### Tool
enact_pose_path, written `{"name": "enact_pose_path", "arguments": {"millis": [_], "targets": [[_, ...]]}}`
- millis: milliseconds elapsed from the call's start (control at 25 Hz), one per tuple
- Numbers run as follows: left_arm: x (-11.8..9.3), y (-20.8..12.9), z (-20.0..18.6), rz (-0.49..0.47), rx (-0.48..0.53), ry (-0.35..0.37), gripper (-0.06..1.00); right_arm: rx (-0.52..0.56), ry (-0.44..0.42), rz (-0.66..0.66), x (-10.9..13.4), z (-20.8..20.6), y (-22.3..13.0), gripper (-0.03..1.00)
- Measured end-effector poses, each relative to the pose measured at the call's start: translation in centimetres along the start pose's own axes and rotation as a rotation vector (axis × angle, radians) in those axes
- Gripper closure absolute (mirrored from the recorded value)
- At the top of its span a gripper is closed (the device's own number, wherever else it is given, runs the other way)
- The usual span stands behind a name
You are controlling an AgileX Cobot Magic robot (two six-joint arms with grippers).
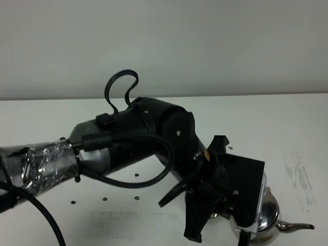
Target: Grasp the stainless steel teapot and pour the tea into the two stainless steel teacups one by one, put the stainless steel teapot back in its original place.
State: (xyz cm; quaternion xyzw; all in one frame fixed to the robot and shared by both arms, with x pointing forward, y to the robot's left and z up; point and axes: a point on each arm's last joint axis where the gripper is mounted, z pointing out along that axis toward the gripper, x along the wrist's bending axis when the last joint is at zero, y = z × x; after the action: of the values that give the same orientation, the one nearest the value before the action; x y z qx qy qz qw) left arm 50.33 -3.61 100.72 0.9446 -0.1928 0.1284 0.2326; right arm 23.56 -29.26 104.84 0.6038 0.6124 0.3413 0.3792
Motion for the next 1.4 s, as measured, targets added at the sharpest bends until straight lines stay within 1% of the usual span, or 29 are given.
{"name": "enact_pose_path", "arguments": {"millis": [80,240,560,800,920,1040,1160,1280,1400], "targets": [[-0.4,-0.5,0.9,-0.008,0.000,0.034,0.68,0.000,0.000,0.000,0.0,0.0,0.0,0.73],[-1.3,-1.7,2.4,-0.011,0.020,0.071,0.68,0.000,0.000,0.000,0.0,0.0,0.0,0.73],[-2.2,-2.9,4.9,-0.069,0.053,0.026,0.68,0.000,0.000,0.000,0.0,0.0,0.0,0.73],[-3.1,-3.6,6.8,-0.126,0.060,-0.029,0.68,0.000,0.000,0.000,0.0,0.0,0.0,0.73],[-3.1,-3.7,7.1,-0.134,0.060,-0.028,0.68,0.000,0.000,0.000,0.0,0.0,0.0,0.73],[-2.7,-3.4,6.2,-0.120,0.047,0.003,0.68,0.000,0.000,0.000,0.0,0.0,0.0,0.73],[-1.8,-2.6,3.7,-0.081,0.028,0.068,0.68,0.000,0.000,0.000,0.0,0.0,0.0,0.73],[0.1,-2.8,1.0,-0.062,0.037,0.125,0.68,0.000,0.000,0.000,0.0,0.0,0.0,0.73],[2.4,-4.6,-1.0,-0.079,0.089,0.163,0.68,0.000,0.000,0.000,0.0,0.0,0.0,0.73]]}}
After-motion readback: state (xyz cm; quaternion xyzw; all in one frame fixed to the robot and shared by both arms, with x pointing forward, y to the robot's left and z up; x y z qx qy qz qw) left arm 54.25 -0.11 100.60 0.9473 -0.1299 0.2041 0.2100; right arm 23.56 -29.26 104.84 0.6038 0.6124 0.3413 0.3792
